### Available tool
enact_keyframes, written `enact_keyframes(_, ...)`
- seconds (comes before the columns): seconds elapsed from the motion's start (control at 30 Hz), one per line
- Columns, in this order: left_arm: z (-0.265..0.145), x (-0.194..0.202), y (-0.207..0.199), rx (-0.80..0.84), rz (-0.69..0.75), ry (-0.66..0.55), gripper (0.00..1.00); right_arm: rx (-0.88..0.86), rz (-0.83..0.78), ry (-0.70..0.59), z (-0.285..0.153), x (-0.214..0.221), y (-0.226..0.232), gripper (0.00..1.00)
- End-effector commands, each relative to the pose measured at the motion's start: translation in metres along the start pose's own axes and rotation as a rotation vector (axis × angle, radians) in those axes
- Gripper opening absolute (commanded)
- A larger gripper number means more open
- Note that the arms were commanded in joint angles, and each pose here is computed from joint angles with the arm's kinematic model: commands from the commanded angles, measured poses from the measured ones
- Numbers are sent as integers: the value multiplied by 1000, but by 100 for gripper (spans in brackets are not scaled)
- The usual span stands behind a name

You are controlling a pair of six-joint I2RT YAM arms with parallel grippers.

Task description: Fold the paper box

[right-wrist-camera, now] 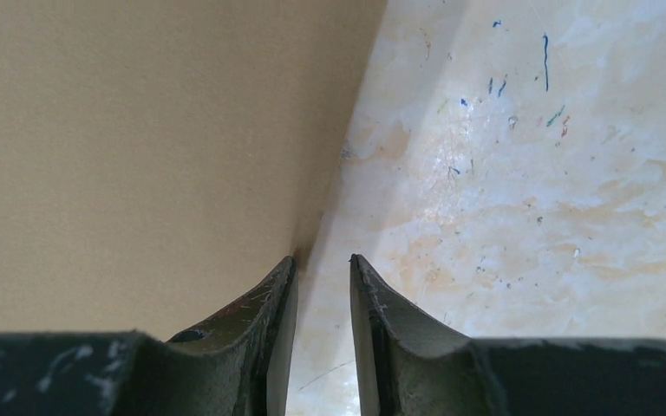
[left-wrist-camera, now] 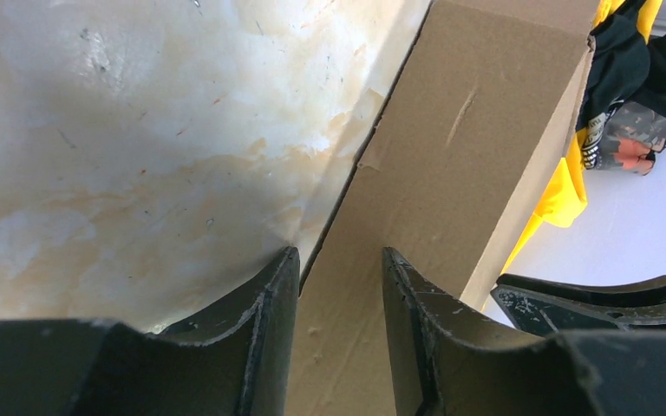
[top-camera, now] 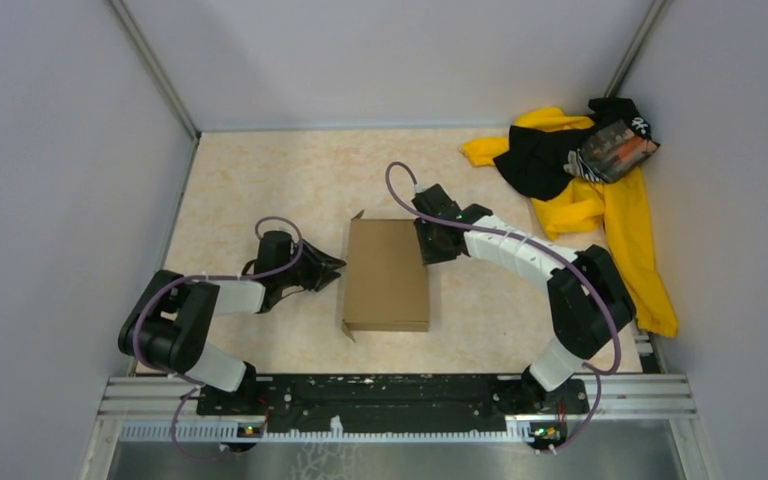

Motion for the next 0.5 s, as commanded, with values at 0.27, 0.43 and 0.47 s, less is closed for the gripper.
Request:
enact_keyframes(0.27,-4,1,5,10,23,27,47,-23,0,-102,-18,-27,5,29)
enact_keyframes(0.43,-5,1,5,10,23,26,47,20,7,-63,-15,-21,2,29)
enact_keyframes(0.47,-5,1,6,9,24,26,47,29,8,-56,-14,-19,1,29)
Point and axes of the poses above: each gripper's point midway between its finger pads, its own z axis out along the fingers, its own y axis along the line the jaws close on, x = y × z, the point moved 10 cm from there along -z, back along the fingers, and after that the axes turned 8 degrees about -z, right-handed, at the moved point
